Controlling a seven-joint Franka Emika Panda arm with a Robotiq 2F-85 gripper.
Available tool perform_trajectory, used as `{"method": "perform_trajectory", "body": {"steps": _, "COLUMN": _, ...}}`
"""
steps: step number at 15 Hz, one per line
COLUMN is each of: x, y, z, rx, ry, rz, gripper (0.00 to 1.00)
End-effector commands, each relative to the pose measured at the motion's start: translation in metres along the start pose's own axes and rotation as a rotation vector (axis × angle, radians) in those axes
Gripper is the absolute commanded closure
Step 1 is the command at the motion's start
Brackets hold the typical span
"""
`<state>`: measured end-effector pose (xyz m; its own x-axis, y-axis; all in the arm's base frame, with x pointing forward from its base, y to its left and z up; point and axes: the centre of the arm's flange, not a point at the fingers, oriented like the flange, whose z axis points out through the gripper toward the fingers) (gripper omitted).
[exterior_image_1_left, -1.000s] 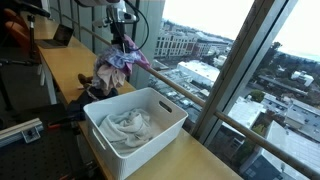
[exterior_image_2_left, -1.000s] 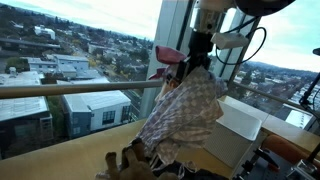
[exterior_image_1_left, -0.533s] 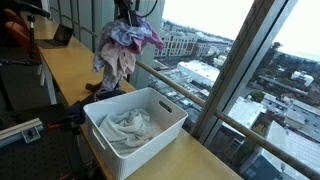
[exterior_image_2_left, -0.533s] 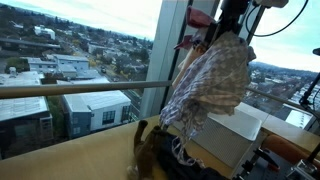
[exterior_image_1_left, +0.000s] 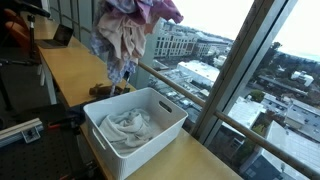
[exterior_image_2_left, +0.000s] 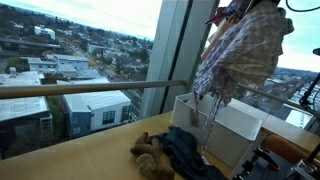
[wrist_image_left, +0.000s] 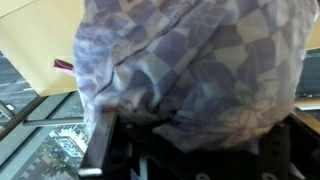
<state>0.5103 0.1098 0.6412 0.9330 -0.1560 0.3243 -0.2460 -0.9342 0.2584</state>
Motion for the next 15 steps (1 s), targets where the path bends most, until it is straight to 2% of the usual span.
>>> {"method": "perform_trajectory", "body": {"steps": 1, "x": -0.005, "y": 0.045, "z": -0.034, "rx": -0.036, "ry": 0.035, "rz": 0.048, "gripper": 0.95}}
{"method": "perform_trajectory", "body": {"steps": 5, "x": -0.008, "y": 0.086, "z": -0.033, "rx": -0.054, "ry": 0.043, "rz": 0.110, "gripper": 0.95}}
{"method": "perform_trajectory", "body": {"steps": 8, "x": -0.011, "y": 0.093, "z": -0.010, "rx": -0.068, "ry": 0.026, "rz": 0.132, "gripper": 0.95}}
{"method": "perform_trajectory", "body": {"steps": 11, "x": -0.012, "y": 0.090, "z": 0.034, "rx": -0.073, "ry": -0.020, "rz": 0.130, "gripper": 0.95}}
{"method": "perform_trajectory", "body": {"steps": 15, "x": -0.012, "y": 0.077, "z": 0.113, "rx": -0.066, "ry": -0.065, "rz": 0.101, "gripper": 0.95}}
